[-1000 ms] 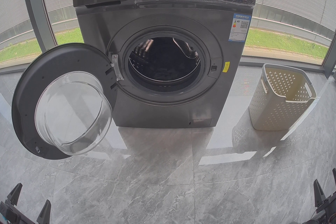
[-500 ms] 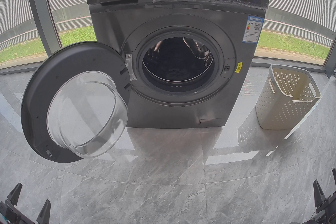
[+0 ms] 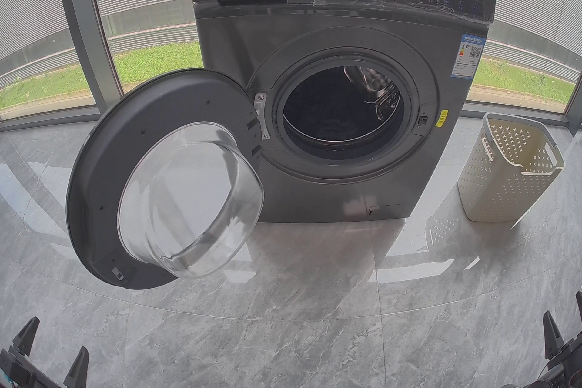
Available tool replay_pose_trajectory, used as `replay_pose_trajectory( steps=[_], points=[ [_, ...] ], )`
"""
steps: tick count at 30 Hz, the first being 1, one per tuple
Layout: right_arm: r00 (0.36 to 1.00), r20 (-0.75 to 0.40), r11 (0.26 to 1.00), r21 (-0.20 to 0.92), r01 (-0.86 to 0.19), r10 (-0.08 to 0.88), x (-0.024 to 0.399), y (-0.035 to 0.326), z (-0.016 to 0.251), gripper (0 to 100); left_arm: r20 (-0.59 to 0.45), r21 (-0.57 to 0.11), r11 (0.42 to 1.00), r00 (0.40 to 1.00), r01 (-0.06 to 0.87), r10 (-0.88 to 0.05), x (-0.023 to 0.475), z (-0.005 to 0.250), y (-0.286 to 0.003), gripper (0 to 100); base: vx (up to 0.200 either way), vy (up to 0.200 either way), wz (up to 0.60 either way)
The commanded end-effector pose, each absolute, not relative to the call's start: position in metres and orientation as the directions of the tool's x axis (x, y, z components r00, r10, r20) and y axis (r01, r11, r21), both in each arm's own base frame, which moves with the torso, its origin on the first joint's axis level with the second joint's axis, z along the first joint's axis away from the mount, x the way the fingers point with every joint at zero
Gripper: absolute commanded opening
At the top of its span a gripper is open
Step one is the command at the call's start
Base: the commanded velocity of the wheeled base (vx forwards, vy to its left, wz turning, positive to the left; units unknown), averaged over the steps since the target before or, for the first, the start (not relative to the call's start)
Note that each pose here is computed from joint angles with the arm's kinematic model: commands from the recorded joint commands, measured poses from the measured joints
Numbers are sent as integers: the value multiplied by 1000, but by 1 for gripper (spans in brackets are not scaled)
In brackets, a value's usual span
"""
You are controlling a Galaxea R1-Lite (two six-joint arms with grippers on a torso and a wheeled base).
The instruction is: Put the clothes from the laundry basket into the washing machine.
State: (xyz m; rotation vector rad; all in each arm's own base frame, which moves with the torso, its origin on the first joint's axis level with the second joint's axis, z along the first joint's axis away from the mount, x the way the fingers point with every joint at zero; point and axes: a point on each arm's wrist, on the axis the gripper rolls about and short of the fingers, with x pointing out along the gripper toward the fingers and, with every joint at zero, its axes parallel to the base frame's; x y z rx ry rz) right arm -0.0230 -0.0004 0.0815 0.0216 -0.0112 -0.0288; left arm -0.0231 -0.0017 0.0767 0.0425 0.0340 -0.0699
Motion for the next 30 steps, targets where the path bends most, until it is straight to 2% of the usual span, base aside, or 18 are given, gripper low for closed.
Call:
replay_pose_trajectory(
  steps=[1,5,11,20,30],
  points=[
    [1000,8,999,22,29,-29,-23,0,76,100,-38,45,996,997,71,-69,-23,72,-2,100,-200,0,0],
    [1000,8,999,22,29,-29,-23,0,76,100,-40,43,997,997,63,-61,-23,71,-2,100,-200,0,0],
    [1000,8,999,22,29,-29,-23,0,76,100,-40,36,998,998,60,-58,-23,71,-1,100,0,0,0],
    [1000,8,999,22,27,-28,-23,0,76,100,-40,36,998,998,60,-58,-23,71,-1,100,0,200,0],
    [1000,6,999,15,31,-31,-23,0,76,100,-40,30,998,998,56,-55,-23,71,-1,100,0,0,0]
  ],
)
